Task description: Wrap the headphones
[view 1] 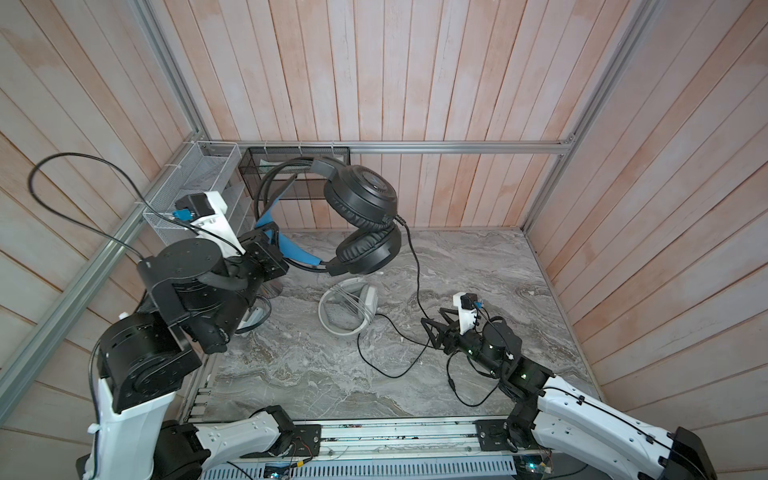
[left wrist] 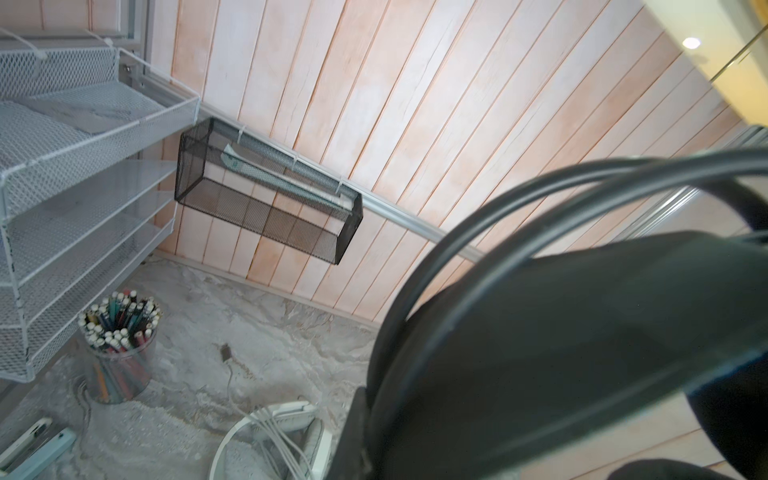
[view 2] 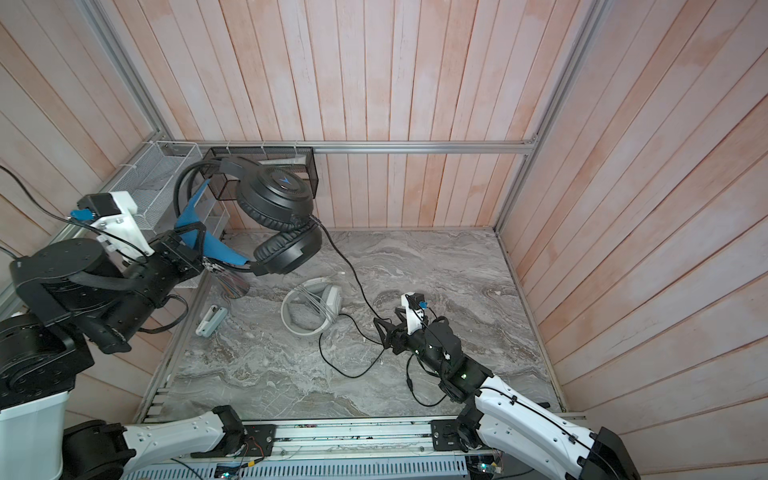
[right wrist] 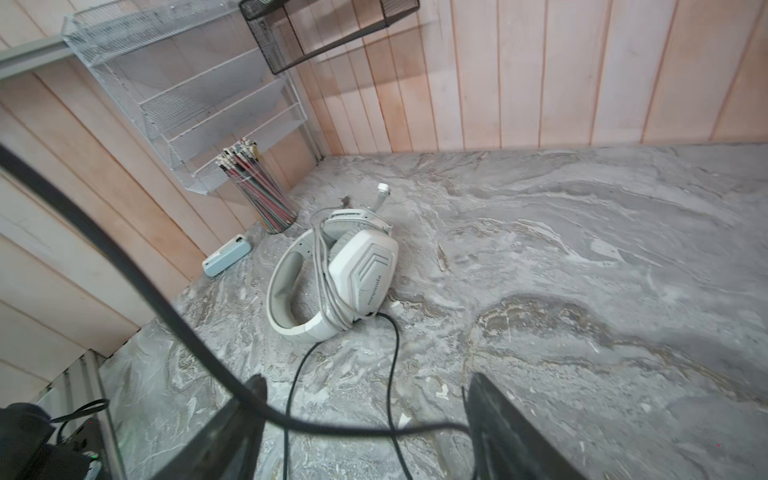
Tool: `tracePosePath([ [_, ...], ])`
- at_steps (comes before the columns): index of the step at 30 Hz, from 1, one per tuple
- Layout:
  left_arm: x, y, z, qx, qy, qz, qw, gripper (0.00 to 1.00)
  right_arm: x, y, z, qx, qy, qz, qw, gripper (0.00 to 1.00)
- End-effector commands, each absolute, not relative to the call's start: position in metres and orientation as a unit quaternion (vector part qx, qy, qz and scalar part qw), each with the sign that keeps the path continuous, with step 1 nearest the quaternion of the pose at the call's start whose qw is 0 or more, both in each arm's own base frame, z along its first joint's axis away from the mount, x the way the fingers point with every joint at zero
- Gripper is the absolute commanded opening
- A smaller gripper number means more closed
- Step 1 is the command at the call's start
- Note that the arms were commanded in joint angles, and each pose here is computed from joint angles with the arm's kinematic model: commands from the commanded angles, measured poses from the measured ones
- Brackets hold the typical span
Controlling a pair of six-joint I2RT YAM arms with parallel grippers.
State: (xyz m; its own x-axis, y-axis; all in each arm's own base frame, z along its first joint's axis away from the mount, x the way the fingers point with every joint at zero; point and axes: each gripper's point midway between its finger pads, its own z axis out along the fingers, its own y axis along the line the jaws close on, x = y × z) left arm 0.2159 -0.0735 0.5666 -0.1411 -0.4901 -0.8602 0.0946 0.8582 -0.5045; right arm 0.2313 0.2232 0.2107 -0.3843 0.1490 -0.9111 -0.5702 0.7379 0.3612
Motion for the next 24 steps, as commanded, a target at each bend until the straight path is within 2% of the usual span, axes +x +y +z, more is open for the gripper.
tracePosePath([
  [1,0.208,-0.061,0.605,-0.157,0.678,-0.257,0.670,0.00,0.236,0.218,0.216,-0.119,0.753,0.333,0.555,0.78],
  [7,0.216,-0.075,0.594,-0.144,0.698,-0.253,0.654,0.00,0.210,0.236,0.252,-0.177,0.689,0.413,0.569,0.85],
  [15,0.233,-0.097,0.568,-0.127,0.730,-0.237,0.628,0.00,0.180,0.254,0.292,-0.243,0.610,0.485,0.578,0.88],
  [20,0.241,-0.114,0.551,-0.110,0.752,-0.233,0.607,0.00,0.195,0.259,0.284,-0.237,0.628,0.461,0.581,0.86],
  [24,0.246,-0.116,0.539,-0.106,0.764,-0.214,0.600,0.00,0.213,0.245,0.285,-0.196,0.644,0.416,0.611,0.85],
])
